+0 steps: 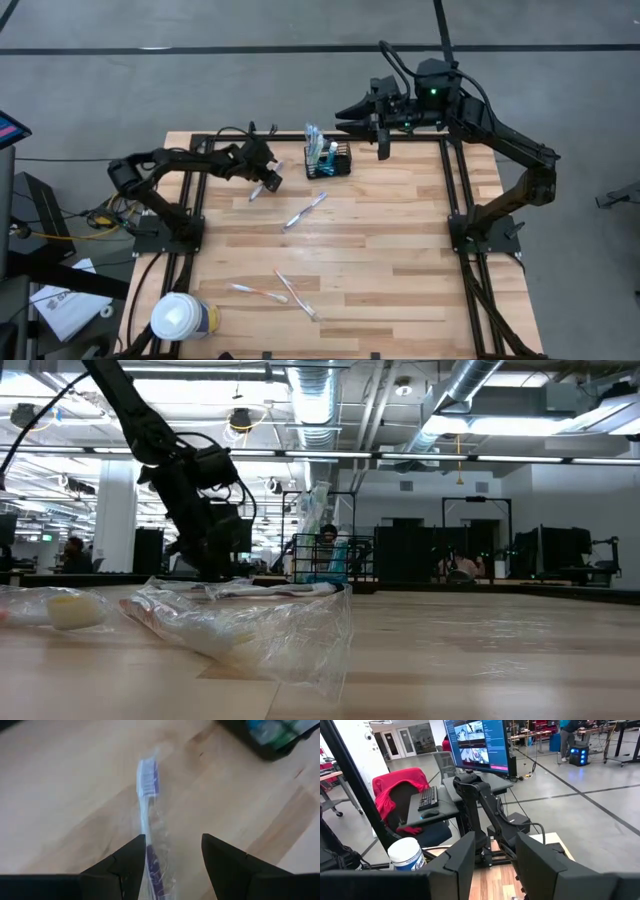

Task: Pick & Place toothbrushing station
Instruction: Put the top purple toothbrush into the black wire organizer

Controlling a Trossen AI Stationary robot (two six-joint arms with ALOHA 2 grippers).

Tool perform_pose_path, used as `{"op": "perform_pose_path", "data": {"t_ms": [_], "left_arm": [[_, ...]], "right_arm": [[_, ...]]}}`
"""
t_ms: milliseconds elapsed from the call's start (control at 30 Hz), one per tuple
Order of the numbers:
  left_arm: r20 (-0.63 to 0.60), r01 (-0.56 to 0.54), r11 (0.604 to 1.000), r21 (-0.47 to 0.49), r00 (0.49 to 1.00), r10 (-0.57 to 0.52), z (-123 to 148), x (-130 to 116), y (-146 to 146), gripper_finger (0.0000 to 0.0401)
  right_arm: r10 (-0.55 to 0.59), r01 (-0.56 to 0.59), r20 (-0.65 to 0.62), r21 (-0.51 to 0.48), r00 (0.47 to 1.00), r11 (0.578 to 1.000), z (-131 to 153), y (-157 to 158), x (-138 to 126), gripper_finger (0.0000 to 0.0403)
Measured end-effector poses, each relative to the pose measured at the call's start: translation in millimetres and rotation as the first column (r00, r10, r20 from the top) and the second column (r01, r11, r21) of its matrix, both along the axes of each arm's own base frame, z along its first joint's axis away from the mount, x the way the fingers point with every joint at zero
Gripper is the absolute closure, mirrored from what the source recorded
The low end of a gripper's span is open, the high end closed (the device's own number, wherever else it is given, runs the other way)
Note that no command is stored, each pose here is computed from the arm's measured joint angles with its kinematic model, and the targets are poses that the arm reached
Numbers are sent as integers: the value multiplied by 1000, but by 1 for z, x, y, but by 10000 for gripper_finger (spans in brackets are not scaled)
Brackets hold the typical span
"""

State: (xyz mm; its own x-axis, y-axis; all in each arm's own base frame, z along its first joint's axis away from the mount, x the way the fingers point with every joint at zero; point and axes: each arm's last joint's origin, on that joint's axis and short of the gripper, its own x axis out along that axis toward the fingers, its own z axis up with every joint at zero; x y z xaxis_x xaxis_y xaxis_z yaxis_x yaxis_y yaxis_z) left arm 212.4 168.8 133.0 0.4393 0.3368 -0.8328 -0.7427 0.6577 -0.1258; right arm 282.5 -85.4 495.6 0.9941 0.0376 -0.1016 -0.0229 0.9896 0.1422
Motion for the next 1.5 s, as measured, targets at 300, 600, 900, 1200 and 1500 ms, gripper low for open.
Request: {"op": "perform_pose_path", "data": {"t_ms": [300,600,900,1200,1500], "left_arm": [[0,-14,996,-89,1000,14,-3,-1,-5,213],[117,-62,998,5,991,61,40,-18,-2,212],[17,-34,989,-145,999,37,38,-34,-15,209],[-81,-18,971,-240,997,-2,10,-25,-18,209],[-139,6,963,-271,989,-45,-6,-22,-16,214]], "right_arm": [[2,-2,1,-26,1000,1000,0,0,0,269],[6,-6,1,-35,1000,999,0,0,0,269],[6,-6,1,-62,1000,998,0,-1,0,269],[7,-7,1,-59,1000,998,0,-2,-1,269],[30,-30,2,-56,1000,998,0,1,0,269]]}}
